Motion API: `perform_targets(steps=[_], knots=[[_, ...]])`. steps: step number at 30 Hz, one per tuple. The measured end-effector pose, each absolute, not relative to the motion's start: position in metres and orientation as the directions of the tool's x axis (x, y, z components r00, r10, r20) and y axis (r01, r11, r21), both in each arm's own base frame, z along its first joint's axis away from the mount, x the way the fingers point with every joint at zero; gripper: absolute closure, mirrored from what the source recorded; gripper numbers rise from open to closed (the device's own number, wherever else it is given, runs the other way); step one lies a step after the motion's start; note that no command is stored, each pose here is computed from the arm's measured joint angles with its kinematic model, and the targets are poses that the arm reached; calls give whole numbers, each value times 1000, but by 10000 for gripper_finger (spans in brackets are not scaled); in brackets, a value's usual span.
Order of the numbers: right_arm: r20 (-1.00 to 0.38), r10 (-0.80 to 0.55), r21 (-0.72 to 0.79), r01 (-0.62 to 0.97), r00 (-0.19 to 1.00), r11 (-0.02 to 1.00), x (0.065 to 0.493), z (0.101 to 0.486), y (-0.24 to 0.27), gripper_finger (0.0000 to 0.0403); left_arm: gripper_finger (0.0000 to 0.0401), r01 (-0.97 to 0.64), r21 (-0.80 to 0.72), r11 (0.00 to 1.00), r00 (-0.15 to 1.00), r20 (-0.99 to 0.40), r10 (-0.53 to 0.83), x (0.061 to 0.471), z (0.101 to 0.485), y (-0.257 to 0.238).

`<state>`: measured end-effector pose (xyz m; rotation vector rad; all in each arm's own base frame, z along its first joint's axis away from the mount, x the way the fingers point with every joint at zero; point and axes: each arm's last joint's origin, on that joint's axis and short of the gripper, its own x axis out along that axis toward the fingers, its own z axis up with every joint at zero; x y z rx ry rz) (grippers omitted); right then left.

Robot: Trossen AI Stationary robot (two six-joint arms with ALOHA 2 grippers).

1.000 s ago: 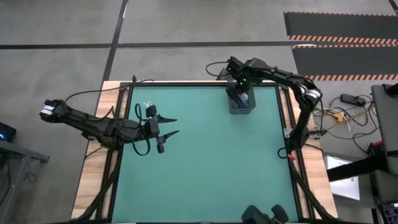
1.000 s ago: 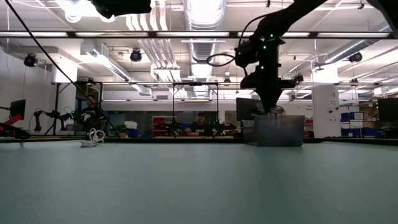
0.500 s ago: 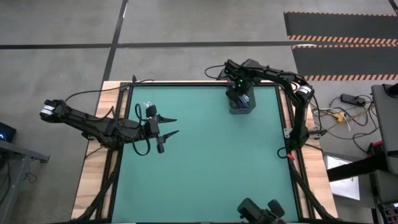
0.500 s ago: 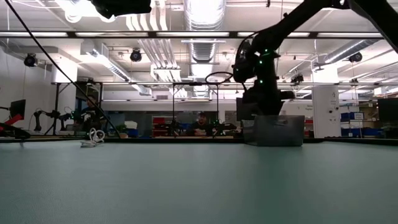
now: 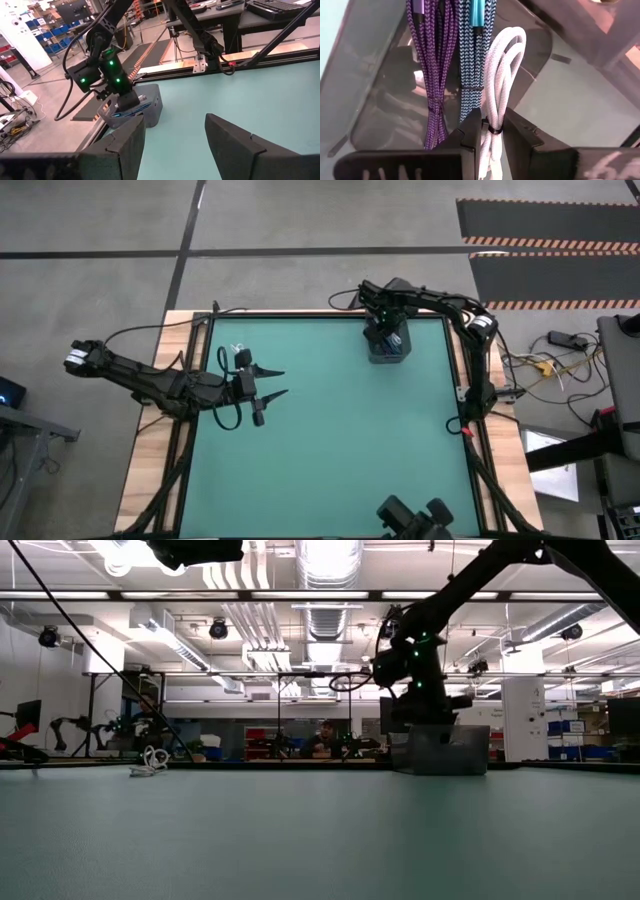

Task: Pick and place USB-C Cables
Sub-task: Put the bottom white charger cable into the black bin, then put the white charger cable into the black bin

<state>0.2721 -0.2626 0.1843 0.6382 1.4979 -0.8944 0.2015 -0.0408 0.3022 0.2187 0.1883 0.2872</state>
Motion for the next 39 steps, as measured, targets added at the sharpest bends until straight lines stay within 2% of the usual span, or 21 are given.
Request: perform_targets(steps=[4,14,22,27,32,39], knots=[[-985,-102,-170,809,-137,562,273,181,-263,343,212,-260,239,936,942,-152,300,202,302,-41],[-986,-110,-168,809,-128,563,275,178,-265,286,212,-260,239,936,942,-152,300,202,302,-41],[-986,-131,-162,812,-107,561,273,190,-262,269,212,-261,233,937,942,-152,300,202,302,-41],[-984,-172,-141,807,-50,574,274,214,-251,273,212,-287,229,930,934,-149,325,201,302,-40],[-972,-231,-121,769,36,628,282,241,-227,282,212,-355,198,914,909,-153,386,201,301,-38],[-925,-309,-81,679,222,730,301,273,-179,291,212,-426,108,898,881,-174,439,202,296,-37]])
